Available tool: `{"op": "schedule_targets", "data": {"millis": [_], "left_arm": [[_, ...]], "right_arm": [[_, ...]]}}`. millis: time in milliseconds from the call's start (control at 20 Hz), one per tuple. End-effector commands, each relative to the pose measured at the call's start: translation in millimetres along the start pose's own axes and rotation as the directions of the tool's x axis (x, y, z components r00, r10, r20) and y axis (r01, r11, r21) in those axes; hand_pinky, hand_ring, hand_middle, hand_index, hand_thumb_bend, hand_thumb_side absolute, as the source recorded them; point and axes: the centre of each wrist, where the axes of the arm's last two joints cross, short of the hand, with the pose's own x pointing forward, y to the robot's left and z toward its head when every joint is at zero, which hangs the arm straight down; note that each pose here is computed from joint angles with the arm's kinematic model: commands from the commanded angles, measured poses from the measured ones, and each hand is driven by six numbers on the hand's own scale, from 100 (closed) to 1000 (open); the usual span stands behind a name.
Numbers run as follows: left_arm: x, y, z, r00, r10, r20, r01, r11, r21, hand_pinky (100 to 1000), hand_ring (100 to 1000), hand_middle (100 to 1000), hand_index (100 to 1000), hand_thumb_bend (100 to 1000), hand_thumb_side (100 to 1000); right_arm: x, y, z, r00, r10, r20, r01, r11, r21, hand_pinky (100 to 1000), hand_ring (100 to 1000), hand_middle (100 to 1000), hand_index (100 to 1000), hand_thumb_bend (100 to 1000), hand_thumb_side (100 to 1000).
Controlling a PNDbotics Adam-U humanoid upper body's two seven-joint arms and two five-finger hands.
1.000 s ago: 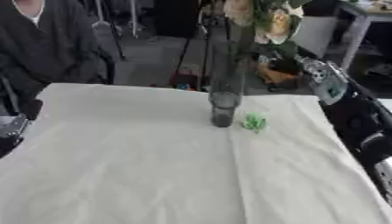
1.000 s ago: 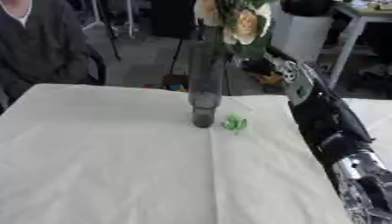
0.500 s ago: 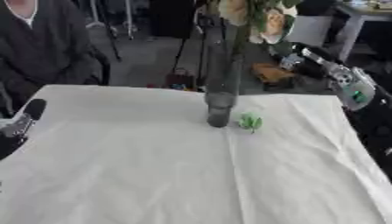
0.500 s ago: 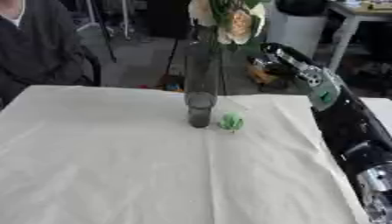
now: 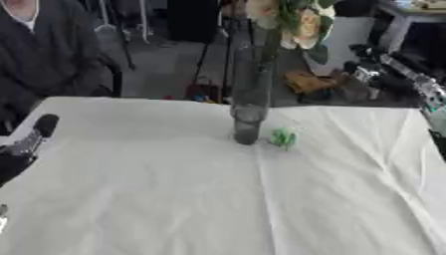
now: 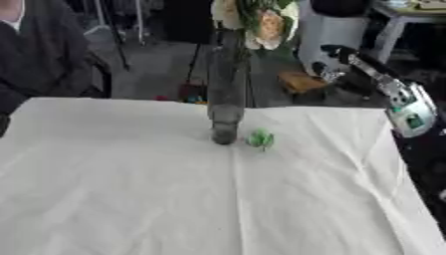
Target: Arrange flowers into the vase.
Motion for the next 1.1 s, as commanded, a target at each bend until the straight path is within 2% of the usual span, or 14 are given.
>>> {"op": "schedule_targets", "data": {"millis": [50, 300, 350, 550, 600, 750, 850, 1100], "left_arm": [[2, 6.7, -7, 1.000, -0.019, 0.025, 0.019, 1.000, 0.004, 643, 460, 501, 402, 873, 442], [1, 8.2, -6, 0.999, -0.029, 0.027, 0.029, 1.000, -0.002, 655, 489, 530, 416, 920, 523], [0, 8.6, -6, 0.999, -0.032, 0.027, 0.032, 0.999, -0.006, 665, 507, 547, 427, 937, 569], [0, 9.6, -5, 0.999, -0.042, 0.028, 0.042, 0.999, -0.022, 670, 516, 556, 433, 947, 591], [-1, 10.0, -5, 0.999, -0.045, 0.028, 0.045, 0.999, -0.023, 694, 556, 588, 448, 1000, 726], [-1, 11.1, -5, 0.997, -0.064, 0.031, 0.066, 0.997, -0.050, 714, 581, 608, 464, 1000, 708], [-2, 11.1, -4, 0.997, -0.071, 0.025, 0.073, 0.994, -0.078, 722, 592, 615, 468, 1000, 648], [-2, 11.5, -4, 0.998, -0.061, 0.006, 0.061, 0.992, -0.111, 731, 606, 626, 473, 1000, 668]], "right_arm": [[13, -34.0, 9, 0.998, 0.027, 0.062, -0.024, 0.998, -0.059, 1000, 1000, 968, 1000, 331, 846], [17, -37.2, 24, 0.996, -0.006, 0.094, 0.014, 0.997, -0.079, 1000, 1000, 965, 1000, 304, 823], [18, -37.6, 26, 0.995, -0.012, 0.099, 0.021, 0.996, -0.083, 1000, 1000, 963, 1000, 284, 815], [22, -39.8, 33, 0.993, -0.028, 0.112, 0.039, 0.995, -0.093, 1000, 1000, 962, 1000, 278, 810], [22, -39.7, 35, 0.993, -0.035, 0.114, 0.046, 0.994, -0.098, 975, 1000, 944, 1000, 247, 784], [21, -36.1, 44, 0.989, -0.081, 0.123, 0.096, 0.987, -0.128, 966, 1000, 939, 1000, 222, 779], [22, -35.0, 48, 0.987, -0.103, 0.126, 0.121, 0.982, -0.142, 955, 1000, 931, 1000, 211, 772], [24, -32.4, 55, 0.981, -0.139, 0.132, 0.160, 0.972, -0.170, 943, 1000, 925, 1000, 192, 773]]}}
